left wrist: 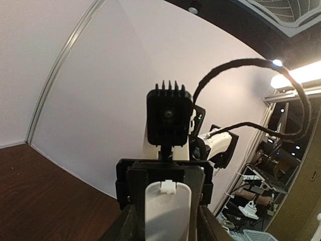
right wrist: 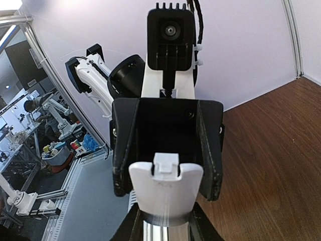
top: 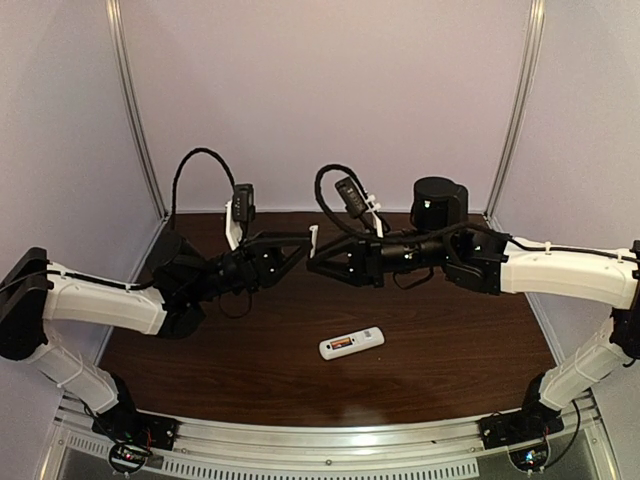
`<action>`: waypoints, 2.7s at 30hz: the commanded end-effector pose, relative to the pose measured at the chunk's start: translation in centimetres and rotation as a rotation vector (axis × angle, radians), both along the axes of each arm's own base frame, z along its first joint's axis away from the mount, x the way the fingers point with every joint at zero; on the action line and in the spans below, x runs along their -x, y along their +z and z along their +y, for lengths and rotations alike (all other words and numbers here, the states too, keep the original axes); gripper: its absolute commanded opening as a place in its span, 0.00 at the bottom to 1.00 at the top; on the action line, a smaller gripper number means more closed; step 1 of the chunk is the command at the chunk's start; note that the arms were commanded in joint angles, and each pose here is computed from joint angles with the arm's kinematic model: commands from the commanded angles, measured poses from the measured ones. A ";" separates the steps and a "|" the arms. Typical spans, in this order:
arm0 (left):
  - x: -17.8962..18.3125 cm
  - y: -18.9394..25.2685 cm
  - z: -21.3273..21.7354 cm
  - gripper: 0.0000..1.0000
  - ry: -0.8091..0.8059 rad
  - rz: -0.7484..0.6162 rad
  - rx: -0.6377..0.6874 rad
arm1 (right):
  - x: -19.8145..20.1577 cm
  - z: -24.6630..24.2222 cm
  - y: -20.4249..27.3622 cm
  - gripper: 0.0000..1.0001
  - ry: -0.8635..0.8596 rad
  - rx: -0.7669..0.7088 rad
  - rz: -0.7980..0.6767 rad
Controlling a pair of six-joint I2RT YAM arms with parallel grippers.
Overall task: Load the batteries into the remote control
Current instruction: Pass from the left arm to the right, then pass from the right arm to the left
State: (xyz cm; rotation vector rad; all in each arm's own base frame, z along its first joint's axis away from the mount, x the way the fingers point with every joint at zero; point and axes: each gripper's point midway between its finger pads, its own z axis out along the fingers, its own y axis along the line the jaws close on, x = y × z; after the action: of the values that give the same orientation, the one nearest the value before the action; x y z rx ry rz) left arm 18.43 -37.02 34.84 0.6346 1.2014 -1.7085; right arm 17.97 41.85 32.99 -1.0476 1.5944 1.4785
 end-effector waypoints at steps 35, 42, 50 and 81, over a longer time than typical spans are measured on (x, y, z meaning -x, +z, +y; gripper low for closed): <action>2.3 -4.7 5.2 0.67 0.139 -0.435 -0.624 | 3.8 -3.6 -10.2 0.12 0.050 0.671 -0.336; 5.7 -7.2 5.0 0.69 -0.076 -0.574 -0.663 | 5.4 -2.9 -11.1 0.13 0.102 0.745 -0.381; 7.2 -8.6 2.9 0.69 -0.149 -0.598 -0.690 | 5.5 -2.3 -11.4 0.12 0.096 0.780 -0.399; 7.8 -8.8 -1.1 0.43 -0.164 -0.664 -0.645 | 6.4 -1.6 -11.5 0.12 0.127 0.795 -0.418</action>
State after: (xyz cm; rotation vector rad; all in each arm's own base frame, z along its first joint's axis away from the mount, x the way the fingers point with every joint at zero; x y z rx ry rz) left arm 10.71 -37.42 24.89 1.5853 1.2622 -1.0401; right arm 11.42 40.06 20.80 -1.7794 1.8652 0.6130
